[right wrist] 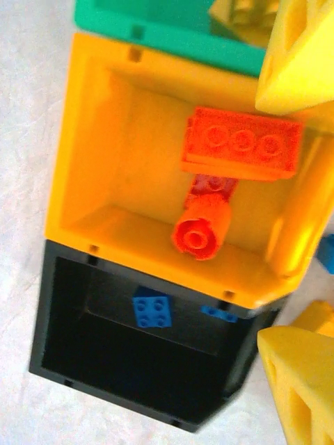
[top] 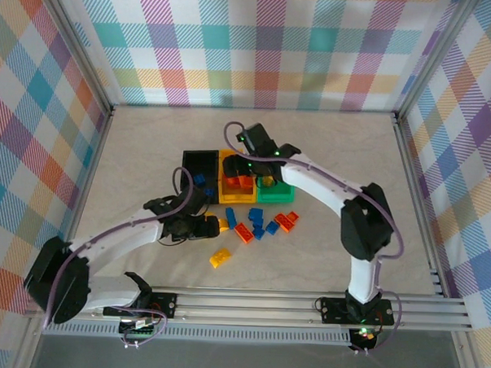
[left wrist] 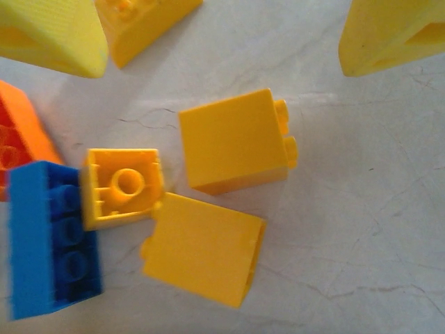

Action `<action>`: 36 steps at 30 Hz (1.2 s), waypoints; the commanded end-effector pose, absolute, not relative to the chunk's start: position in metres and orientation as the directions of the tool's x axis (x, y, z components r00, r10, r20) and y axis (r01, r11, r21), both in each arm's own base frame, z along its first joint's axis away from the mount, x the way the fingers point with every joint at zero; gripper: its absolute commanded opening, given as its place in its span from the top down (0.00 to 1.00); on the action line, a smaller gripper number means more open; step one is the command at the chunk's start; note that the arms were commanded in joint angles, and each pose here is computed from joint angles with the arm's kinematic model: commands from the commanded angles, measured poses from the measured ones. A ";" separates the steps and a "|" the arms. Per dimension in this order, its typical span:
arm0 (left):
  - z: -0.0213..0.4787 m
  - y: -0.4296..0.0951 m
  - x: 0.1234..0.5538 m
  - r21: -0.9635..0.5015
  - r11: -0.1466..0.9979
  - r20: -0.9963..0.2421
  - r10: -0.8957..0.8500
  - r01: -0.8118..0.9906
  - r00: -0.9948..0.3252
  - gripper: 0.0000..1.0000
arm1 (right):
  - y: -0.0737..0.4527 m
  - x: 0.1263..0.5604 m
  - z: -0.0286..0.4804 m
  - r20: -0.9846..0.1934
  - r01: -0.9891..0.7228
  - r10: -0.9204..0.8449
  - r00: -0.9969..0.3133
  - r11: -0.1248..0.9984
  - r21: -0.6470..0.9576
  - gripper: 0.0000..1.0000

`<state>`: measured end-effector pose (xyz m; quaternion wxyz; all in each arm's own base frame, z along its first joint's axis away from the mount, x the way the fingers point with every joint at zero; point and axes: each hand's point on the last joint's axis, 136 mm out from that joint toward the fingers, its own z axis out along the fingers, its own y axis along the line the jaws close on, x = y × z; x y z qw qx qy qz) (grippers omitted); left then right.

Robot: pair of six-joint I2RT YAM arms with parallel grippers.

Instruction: Sort the legos into containers by color

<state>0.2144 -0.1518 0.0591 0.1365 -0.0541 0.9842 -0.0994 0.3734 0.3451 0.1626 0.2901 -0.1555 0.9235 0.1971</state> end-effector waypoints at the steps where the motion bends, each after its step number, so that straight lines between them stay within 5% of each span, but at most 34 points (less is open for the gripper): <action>1: 0.057 -0.152 0.228 -0.155 0.986 -0.290 -0.106 -0.062 -0.951 0.17 | 0.338 0.356 0.184 -0.633 -0.414 -0.132 -0.762 0.852 0.321 0.20; 9: 0.030 -0.157 0.243 -0.095 0.994 -0.274 -0.085 -0.060 -0.958 0.30 | 0.309 0.326 0.182 -0.637 -0.403 -0.111 -0.763 0.852 0.333 0.20; 17: 0.030 -0.167 0.249 -0.113 0.992 -0.278 -0.077 -0.047 -0.957 0.60 | 0.293 0.314 0.181 -0.643 -0.392 -0.101 -0.759 0.859 0.328 0.20; 25: 0.099 -0.203 0.247 -0.215 0.976 -0.354 -0.037 0.042 -0.934 0.64 | 0.256 0.301 0.168 -0.634 -0.311 -0.030 -0.772 0.889 0.337 0.20; 36: 0.149 -0.326 0.328 -0.359 0.915 -0.391 0.031 0.184 -0.920 0.66 | 0.197 0.273 0.148 -0.610 -0.177 0.059 -0.790 0.931 0.318 0.20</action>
